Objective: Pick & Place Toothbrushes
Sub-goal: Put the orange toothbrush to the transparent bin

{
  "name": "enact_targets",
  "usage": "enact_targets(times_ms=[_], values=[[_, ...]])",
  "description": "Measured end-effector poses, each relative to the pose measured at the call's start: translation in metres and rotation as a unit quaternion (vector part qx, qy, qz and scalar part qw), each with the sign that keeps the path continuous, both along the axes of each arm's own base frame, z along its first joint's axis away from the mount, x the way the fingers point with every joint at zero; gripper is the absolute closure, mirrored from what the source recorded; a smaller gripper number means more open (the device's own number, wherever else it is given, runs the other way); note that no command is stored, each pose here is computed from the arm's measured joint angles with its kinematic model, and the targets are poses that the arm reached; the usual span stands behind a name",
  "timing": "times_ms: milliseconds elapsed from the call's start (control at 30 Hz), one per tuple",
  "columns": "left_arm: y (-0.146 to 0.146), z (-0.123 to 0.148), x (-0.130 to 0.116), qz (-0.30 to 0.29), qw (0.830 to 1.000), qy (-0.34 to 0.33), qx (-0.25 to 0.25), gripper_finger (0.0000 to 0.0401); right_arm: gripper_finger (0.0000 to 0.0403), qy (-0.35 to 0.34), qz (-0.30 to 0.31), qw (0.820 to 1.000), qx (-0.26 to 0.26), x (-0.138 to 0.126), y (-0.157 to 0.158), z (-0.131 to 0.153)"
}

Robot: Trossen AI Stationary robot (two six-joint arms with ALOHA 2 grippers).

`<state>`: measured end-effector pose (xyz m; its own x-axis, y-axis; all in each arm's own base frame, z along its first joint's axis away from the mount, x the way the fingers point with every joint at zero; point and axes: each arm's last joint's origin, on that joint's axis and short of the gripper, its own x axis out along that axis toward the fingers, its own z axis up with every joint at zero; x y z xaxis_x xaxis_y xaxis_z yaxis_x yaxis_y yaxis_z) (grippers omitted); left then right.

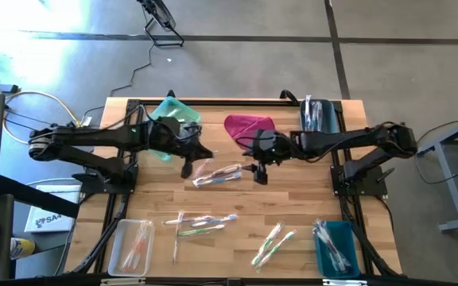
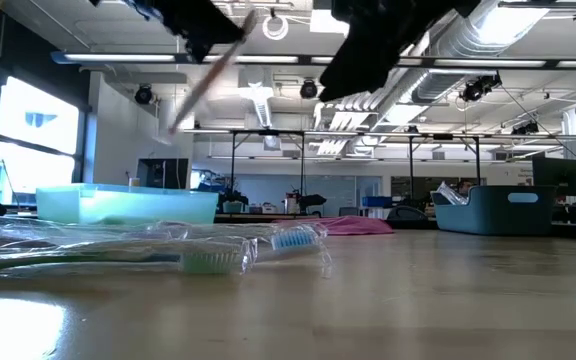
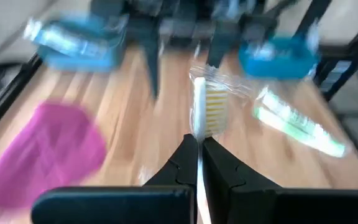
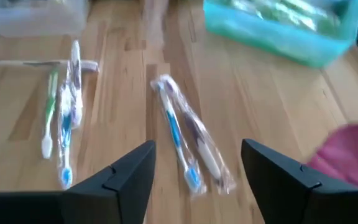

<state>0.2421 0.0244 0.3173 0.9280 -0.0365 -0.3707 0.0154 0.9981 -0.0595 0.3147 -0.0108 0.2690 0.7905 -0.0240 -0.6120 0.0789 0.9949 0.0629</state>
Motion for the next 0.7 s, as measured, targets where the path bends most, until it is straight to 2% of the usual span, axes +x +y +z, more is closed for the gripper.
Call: enact_targets(times_ms=[100,267,333,533,700], values=[[0.0,0.02,-0.013,0.029,0.998,0.055,-0.015,0.0401,0.0183,0.016,-0.009,1.0,0.011,-0.006,0.0,0.001],[-0.002,0.051,-0.035,0.069,0.987,0.127,-0.078,0.0401,0.0198,0.035,-0.009,0.999,0.011,-0.003,0.0,-0.007],[-0.004,0.054,-0.043,0.086,0.978,0.157,-0.106,0.0401,0.0204,0.038,-0.01,0.999,0.01,0.0,0.0,-0.011],[-0.011,0.057,-0.06,0.136,0.952,0.192,-0.197,0.04,0.0218,0.058,-0.004,0.998,0.0,0.011,-0.003,-0.029],[-0.021,0.053,-0.071,0.169,0.934,0.225,-0.221,0.0398,0.0226,0.08,-0.007,0.997,0.002,0.016,-0.005,-0.042]])
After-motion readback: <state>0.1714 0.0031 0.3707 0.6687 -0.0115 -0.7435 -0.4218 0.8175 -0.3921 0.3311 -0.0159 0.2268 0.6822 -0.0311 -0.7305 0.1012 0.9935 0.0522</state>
